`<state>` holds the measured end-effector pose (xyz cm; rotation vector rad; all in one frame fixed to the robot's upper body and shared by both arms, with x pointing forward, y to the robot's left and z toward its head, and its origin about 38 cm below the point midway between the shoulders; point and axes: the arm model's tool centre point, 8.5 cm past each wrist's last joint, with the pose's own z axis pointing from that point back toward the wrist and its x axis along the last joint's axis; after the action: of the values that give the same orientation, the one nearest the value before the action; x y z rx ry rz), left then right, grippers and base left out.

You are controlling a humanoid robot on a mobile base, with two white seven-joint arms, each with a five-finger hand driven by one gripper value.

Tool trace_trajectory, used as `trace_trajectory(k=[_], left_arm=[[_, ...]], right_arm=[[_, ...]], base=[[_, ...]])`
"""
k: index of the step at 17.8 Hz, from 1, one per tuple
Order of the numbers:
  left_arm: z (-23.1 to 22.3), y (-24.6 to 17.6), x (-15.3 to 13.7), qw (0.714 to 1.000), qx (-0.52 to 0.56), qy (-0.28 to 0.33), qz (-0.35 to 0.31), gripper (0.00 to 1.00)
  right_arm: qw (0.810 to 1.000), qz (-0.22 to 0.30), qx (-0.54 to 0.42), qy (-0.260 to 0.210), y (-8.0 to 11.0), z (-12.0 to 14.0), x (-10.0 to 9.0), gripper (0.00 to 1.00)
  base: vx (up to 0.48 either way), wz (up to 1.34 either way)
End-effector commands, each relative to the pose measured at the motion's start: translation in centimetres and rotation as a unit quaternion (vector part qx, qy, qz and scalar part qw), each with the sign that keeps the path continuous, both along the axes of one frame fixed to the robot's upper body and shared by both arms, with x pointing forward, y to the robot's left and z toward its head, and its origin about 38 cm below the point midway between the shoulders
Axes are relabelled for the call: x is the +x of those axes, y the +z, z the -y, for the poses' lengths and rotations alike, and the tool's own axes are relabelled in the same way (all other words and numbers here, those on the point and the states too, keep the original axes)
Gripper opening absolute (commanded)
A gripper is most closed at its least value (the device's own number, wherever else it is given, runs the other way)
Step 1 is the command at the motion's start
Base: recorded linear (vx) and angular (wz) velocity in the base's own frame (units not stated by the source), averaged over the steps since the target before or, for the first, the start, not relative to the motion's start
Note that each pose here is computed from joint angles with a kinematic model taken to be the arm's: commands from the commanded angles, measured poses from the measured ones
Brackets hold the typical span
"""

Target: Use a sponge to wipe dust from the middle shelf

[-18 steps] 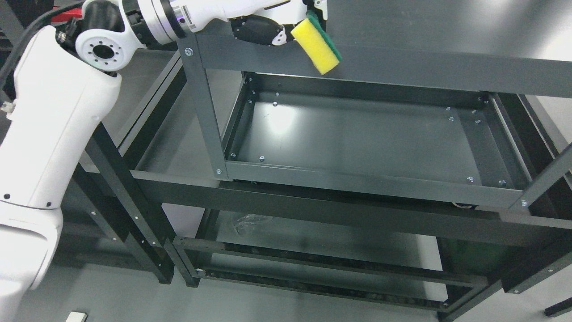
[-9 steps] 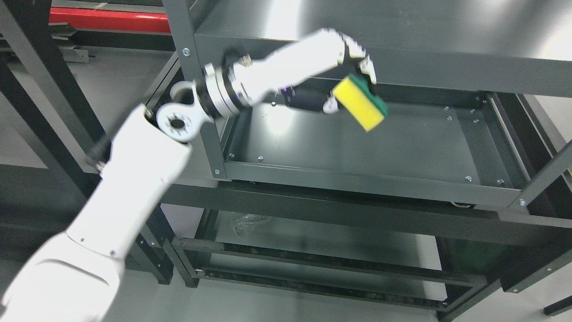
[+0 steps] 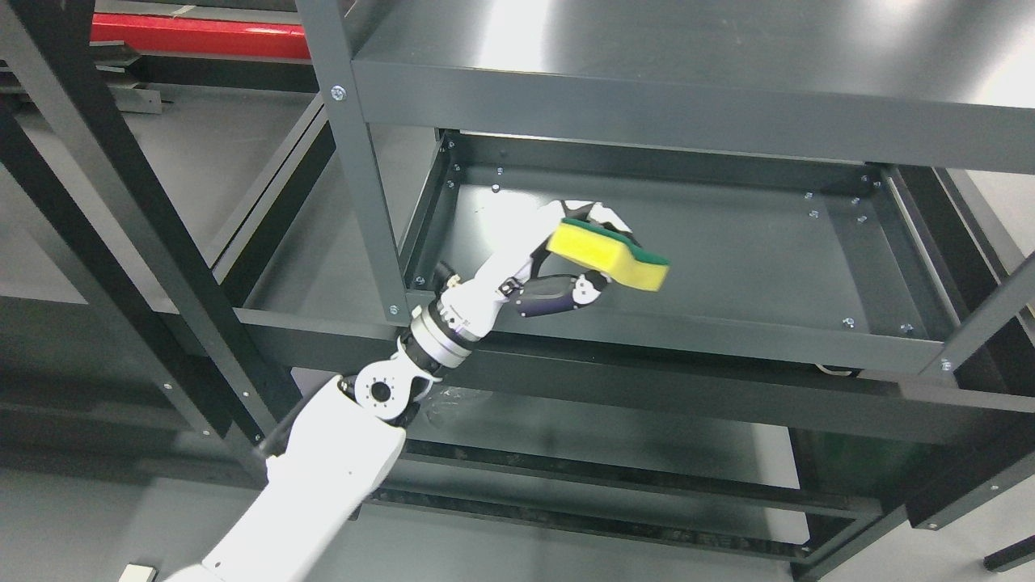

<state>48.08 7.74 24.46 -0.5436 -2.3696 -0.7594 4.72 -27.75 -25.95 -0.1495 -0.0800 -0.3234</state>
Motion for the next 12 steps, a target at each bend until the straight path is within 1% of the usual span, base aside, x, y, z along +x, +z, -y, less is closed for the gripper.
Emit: trace_trajectory(k=[1, 2, 3, 5, 7, 9, 10, 12], left_arm=[[-6.8, -6.1, 0.4, 0.981, -0.121, 0.113, -0.104, 0.0], [-8.0, -6.7, 0.4, 0.976, -0.128, 0.13, -0.116, 0.0], [-9.1, -6.7, 0.2, 0.968, -0.132, 0.146, -0.157, 0.0], [-9.7, -3.2, -1.8, 0.955, -0.153, 0.153, -0.204, 0.03], [-9.3, -2.1, -2.9, 0.949, -0.178, 0.167, -0.2, 0.01], [-8.8, -2.0, -3.7, 0.95, -0.179, 0.161, -0.197, 0.01], [-8.6, -2.1, -4.5, 0.952, -0.179, 0.157, -0.193, 0.01], [-7.2, -2.6, -7.3, 0.956, -0.174, 0.136, -0.193, 0.01]], right_arm=[[1.0, -0.025, 0.003, -0.002, 0.1, 1.0, -0.1, 1.0], [1.0, -0.025, 0.003, -0.002, 0.1, 1.0, -0.1, 1.0], [1.0, -0.025, 0.003, -0.002, 0.1, 1.0, -0.1, 1.0], [1.0, -0.025, 0.003, -0.002, 0.1, 1.0, -0.1, 1.0], [1.0, -0.025, 0.003, -0.002, 0.1, 1.0, -0.1, 1.0], [1.0, -0.025, 0.003, -0.002, 0.1, 1.0, -0.1, 1.0], [1.0, -0.025, 0.003, -0.002, 0.1, 1.0, -0.1, 1.0], [1.0, -0.025, 0.003, -0.002, 0.1, 1.0, -0.1, 1.0]], base=[[0.0, 0.0], [0.0, 0.0], [0.0, 0.0], [0.0, 0.0], [0.0, 0.0], [0.0, 0.0], [0.0, 0.0], [0.0, 0.0]])
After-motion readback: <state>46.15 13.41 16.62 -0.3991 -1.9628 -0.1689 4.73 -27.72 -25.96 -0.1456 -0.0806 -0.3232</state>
